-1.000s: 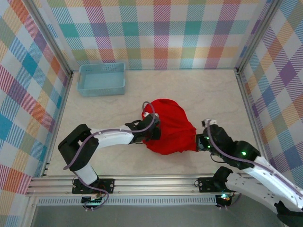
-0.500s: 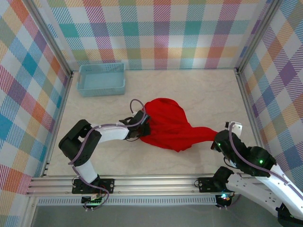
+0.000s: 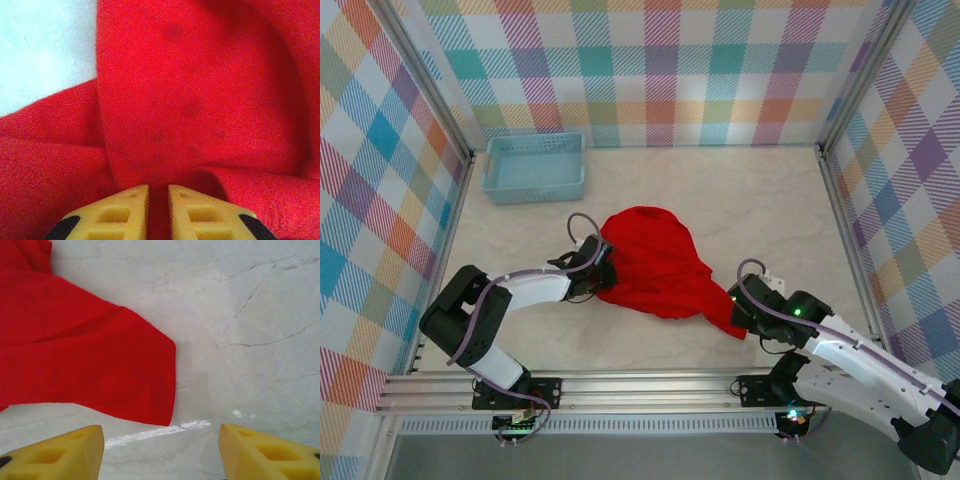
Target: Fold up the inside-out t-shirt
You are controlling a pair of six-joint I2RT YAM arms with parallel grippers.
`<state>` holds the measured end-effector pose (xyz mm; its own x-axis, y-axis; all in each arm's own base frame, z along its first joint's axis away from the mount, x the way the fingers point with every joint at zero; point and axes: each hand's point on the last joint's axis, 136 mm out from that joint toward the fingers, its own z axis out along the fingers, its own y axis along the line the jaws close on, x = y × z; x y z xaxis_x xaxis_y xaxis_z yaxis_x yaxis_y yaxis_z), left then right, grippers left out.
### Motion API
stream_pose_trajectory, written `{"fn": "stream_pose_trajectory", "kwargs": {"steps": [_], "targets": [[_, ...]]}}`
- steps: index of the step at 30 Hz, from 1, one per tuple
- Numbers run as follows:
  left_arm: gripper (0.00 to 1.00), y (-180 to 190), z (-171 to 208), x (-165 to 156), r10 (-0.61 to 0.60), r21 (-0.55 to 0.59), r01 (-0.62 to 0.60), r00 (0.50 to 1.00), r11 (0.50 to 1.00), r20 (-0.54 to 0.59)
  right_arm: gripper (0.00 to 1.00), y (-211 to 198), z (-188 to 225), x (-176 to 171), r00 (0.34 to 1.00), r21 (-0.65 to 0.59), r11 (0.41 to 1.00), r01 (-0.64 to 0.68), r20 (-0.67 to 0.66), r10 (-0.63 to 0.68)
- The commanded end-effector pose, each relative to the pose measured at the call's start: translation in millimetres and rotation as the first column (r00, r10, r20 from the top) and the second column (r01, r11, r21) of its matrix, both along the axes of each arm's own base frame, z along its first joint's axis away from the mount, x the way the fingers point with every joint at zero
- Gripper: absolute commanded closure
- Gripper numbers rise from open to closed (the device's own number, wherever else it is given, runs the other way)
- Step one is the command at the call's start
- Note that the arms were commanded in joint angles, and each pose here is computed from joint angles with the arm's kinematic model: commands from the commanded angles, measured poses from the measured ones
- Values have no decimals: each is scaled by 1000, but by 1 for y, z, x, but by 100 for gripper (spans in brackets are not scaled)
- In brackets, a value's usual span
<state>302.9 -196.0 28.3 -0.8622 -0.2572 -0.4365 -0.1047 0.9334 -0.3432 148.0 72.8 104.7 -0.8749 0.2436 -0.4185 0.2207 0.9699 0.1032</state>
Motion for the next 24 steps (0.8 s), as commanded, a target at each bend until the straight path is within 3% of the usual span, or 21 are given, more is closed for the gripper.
{"fn": "stream_pose_trajectory", "kwargs": {"steps": [1, 5, 10, 18, 21, 24], "targets": [[80, 3, 4, -15, -60, 24, 61, 998, 998, -22, 37, 17, 21, 23, 998, 131, 990, -47, 53, 41], [73, -9, 19, -19, -118, -10, 118, 993, 993, 3, 37, 24, -7, 44, 999, 189, 981, -42, -20, 47], [57, -37, 44, -37, -234, -20, 235, 971, 972, 47, 39, 28, -43, 60, 993, 249, 969, -2, -113, 31], [39, -71, 38, -62, -361, -38, 362, 932, 931, 40, 38, 22, -67, 49, 986, 227, 973, 32, -168, 7], [39, -81, 25, -64, -383, -29, 383, 924, 923, 7, 37, 22, -77, 46, 983, 226, 973, 40, -185, 3], [55, -88, 21, -60, -380, -19, 380, 925, 925, -4, 41, 26, -83, 46, 976, 232, 972, 37, -218, 15]]}}
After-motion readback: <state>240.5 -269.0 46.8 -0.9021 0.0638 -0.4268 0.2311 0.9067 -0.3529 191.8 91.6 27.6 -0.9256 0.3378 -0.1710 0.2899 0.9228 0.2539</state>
